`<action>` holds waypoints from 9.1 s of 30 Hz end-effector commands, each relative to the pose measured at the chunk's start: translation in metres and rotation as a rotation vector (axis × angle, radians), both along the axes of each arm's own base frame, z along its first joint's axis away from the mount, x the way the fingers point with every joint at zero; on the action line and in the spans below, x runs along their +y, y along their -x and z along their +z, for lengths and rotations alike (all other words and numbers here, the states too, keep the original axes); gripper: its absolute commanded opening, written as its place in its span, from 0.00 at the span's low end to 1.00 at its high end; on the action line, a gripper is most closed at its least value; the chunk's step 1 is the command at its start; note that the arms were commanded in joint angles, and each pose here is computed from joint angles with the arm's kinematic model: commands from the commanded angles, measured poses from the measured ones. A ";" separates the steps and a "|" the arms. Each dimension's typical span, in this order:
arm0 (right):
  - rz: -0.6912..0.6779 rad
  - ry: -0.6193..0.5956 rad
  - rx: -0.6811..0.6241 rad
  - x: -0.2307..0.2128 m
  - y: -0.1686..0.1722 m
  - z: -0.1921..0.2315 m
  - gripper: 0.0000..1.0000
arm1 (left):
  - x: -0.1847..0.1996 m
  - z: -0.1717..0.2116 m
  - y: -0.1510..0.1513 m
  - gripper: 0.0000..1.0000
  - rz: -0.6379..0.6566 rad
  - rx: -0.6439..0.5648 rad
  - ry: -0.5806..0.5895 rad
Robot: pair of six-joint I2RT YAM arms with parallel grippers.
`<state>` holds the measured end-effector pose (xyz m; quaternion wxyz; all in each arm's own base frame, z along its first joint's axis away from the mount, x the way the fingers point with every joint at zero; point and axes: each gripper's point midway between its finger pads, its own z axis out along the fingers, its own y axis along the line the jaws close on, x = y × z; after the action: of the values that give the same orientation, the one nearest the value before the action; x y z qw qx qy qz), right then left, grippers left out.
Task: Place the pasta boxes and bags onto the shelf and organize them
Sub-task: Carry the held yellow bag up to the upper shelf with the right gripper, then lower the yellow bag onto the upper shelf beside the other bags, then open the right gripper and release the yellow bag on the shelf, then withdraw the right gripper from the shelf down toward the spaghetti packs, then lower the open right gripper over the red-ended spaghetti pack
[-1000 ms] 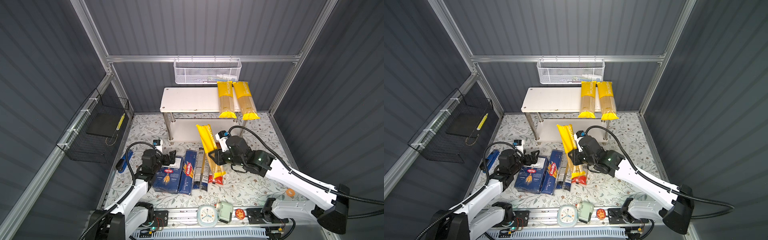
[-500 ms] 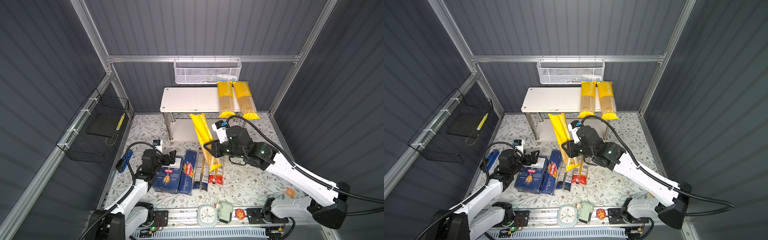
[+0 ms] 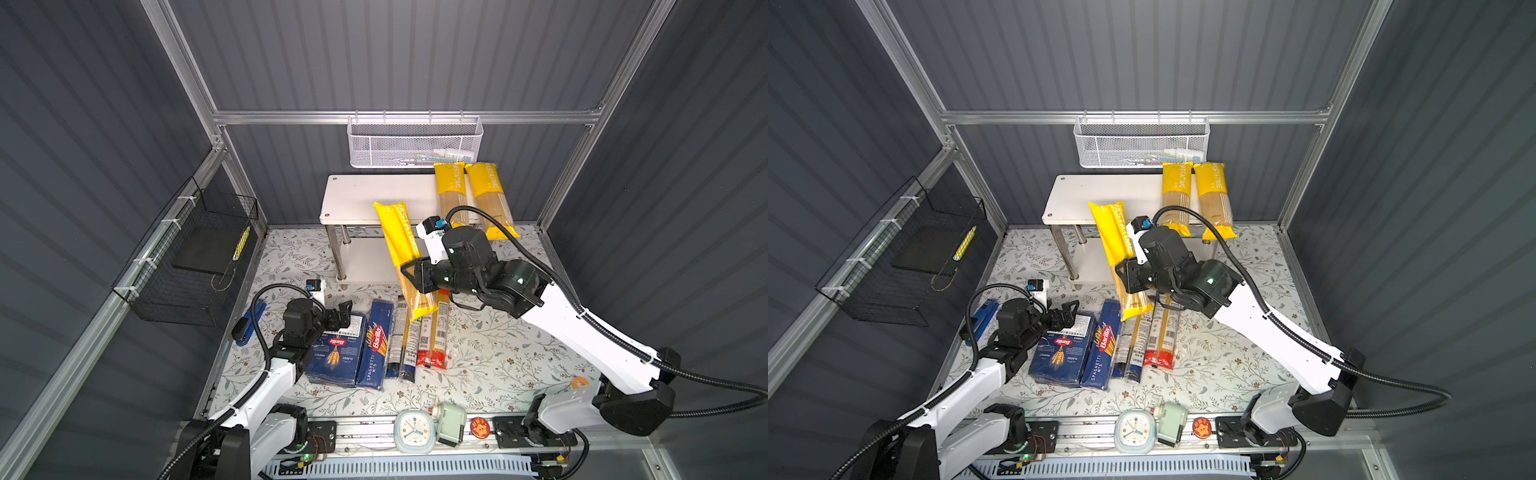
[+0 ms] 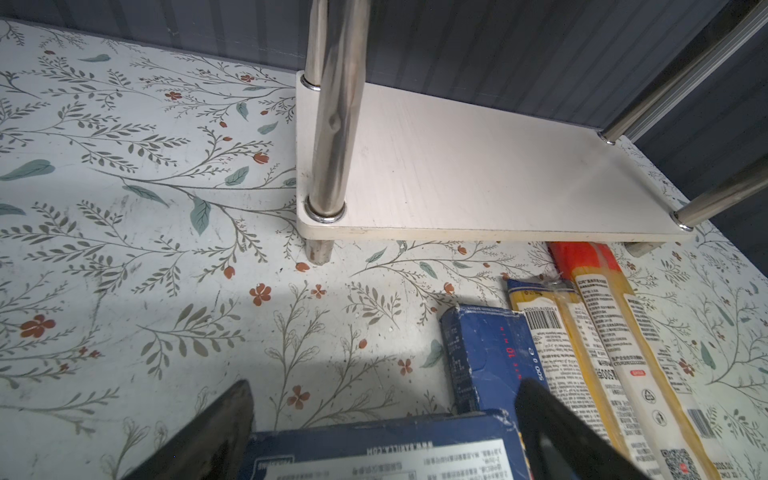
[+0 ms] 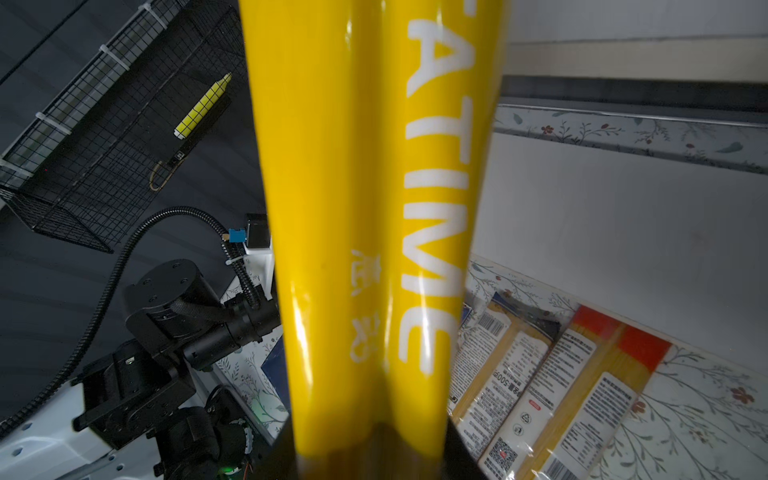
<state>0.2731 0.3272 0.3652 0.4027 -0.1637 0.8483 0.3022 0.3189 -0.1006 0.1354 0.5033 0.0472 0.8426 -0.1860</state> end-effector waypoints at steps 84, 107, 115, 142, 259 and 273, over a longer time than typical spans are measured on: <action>-0.274 -0.217 -0.191 -0.043 -0.166 0.098 0.51 | -0.006 0.007 0.001 0.99 -0.024 -0.007 0.029; 0.198 -0.070 -0.224 -0.012 -0.025 0.080 0.65 | -0.006 0.010 0.000 0.99 -0.023 -0.014 0.030; 0.260 -0.007 -0.231 -0.015 0.008 0.036 0.64 | -0.006 0.009 0.000 0.99 -0.023 -0.011 0.029; 0.344 0.051 -0.229 0.020 -0.019 0.016 0.68 | -0.005 0.004 -0.002 0.99 -0.014 0.010 0.025; -0.459 0.411 0.429 -0.110 0.043 -0.307 0.97 | 0.001 0.021 0.004 0.99 0.002 -0.036 0.002; -0.441 0.430 0.416 -0.092 0.029 -0.316 0.99 | -0.001 0.021 0.003 0.99 -0.003 -0.033 0.011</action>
<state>0.2410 0.2345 0.0485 0.2296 0.0140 0.9711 0.0629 0.3140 -0.0982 0.1449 0.5076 0.0395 0.8400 -0.1876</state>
